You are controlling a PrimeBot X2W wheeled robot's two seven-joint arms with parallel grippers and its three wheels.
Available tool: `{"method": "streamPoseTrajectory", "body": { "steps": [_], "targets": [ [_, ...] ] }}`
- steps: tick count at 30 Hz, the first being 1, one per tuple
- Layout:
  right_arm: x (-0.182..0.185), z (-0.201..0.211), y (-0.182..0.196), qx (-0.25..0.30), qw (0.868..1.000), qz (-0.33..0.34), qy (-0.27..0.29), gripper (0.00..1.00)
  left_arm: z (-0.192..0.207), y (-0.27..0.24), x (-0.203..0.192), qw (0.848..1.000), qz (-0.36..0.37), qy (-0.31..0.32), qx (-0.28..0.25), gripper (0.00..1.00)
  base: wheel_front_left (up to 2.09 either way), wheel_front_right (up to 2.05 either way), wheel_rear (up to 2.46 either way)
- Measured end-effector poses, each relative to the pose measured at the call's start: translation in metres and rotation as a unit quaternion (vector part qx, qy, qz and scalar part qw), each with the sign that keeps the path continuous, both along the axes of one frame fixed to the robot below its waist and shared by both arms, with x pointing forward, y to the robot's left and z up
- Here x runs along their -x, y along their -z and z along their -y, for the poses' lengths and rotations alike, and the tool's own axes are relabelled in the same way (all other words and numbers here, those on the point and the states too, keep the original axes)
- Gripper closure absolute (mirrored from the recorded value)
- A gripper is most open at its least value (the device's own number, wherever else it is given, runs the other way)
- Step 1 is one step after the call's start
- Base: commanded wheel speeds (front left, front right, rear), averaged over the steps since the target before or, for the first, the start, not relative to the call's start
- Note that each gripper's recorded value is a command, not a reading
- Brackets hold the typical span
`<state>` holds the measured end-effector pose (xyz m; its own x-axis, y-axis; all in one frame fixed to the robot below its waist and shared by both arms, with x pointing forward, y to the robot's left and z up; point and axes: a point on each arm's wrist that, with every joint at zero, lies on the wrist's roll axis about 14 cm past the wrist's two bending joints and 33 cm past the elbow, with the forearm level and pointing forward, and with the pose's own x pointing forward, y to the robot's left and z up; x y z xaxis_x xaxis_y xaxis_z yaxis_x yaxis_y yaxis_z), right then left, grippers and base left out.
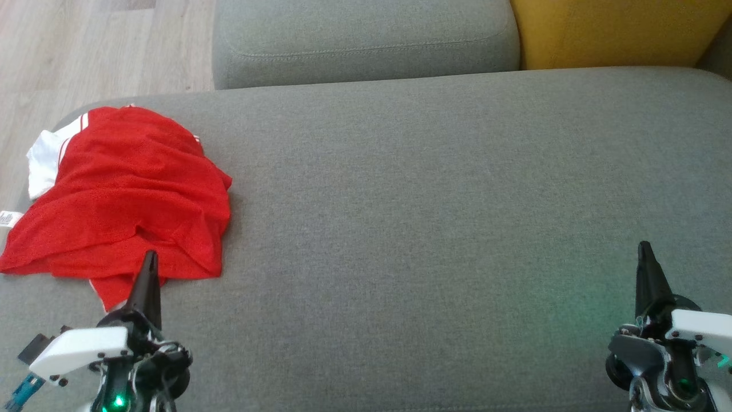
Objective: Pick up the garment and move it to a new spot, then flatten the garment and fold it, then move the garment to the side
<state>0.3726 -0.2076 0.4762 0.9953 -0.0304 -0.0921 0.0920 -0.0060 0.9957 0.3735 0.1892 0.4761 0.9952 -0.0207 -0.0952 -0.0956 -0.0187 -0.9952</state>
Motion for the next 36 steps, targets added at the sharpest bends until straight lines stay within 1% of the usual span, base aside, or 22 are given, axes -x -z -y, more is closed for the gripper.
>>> {"method": "streamPoseTrajectory", "body": {
  "steps": [28,29,33,36],
  "targets": [
    [0.000,0.000,0.000,0.000,1.000,0.000,0.000,1.00,0.000,0.000,0.000,1.000,0.000,0.000,0.000,1.00,0.00,0.00,0.00],
    [0.000,0.000,0.000,0.000,1.000,0.000,0.000,0.00,0.000,0.000,0.000,1.000,0.000,0.000,0.000,0.00,0.00,0.00,0.00],
    [0.015,-0.001,0.029,-0.005,0.999,-0.045,0.002,0.00,0.002,0.031,0.016,0.999,-0.048,-0.002,0.007,0.00,0.00,0.00,0.00],
    [0.022,0.000,0.037,-0.004,0.998,-0.057,0.005,0.00,0.002,0.041,0.024,0.998,-0.063,-0.005,0.009,0.00,0.00,0.00,0.00]
  ]
}}
